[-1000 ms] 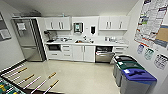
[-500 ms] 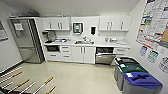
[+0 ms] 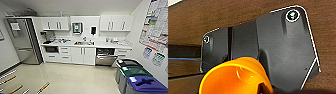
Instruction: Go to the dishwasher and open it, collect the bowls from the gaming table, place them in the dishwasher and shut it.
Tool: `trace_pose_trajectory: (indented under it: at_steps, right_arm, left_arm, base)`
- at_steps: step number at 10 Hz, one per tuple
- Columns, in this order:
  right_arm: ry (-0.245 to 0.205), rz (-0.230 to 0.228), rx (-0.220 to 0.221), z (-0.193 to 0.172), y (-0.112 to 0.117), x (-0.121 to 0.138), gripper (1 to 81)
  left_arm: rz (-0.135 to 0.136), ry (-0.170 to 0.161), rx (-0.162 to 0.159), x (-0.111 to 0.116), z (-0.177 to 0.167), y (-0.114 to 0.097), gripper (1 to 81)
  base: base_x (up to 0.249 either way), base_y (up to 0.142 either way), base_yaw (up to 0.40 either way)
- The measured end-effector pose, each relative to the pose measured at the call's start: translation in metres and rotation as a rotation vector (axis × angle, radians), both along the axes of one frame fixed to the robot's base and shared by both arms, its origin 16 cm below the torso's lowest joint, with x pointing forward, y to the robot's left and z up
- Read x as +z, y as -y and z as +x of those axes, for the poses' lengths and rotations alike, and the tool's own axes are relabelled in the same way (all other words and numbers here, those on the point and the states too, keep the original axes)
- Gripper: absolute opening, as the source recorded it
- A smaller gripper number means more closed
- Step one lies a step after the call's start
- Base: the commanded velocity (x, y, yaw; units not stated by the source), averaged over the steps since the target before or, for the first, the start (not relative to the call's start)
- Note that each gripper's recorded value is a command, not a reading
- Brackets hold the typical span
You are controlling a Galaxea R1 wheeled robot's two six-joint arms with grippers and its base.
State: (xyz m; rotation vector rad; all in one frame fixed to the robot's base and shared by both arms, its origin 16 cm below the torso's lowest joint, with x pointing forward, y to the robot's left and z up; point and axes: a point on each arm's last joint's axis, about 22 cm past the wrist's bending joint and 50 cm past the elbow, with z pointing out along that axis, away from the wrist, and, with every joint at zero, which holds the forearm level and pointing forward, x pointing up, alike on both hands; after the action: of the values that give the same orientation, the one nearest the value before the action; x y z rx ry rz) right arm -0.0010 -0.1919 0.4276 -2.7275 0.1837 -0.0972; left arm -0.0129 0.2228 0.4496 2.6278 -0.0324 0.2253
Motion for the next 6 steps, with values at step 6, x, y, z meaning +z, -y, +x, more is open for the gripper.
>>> trace_pose_trajectory:
  at_steps: [6]
  right_arm:
    - [-0.001,-0.001,0.000,-0.0005,0.0005,-0.0001,1.0]
  left_arm:
    - [-0.002,0.000,0.000,0.0002,-0.0002,0.0010,1.0]
  base:
    - [0.201,0.000,0.000]
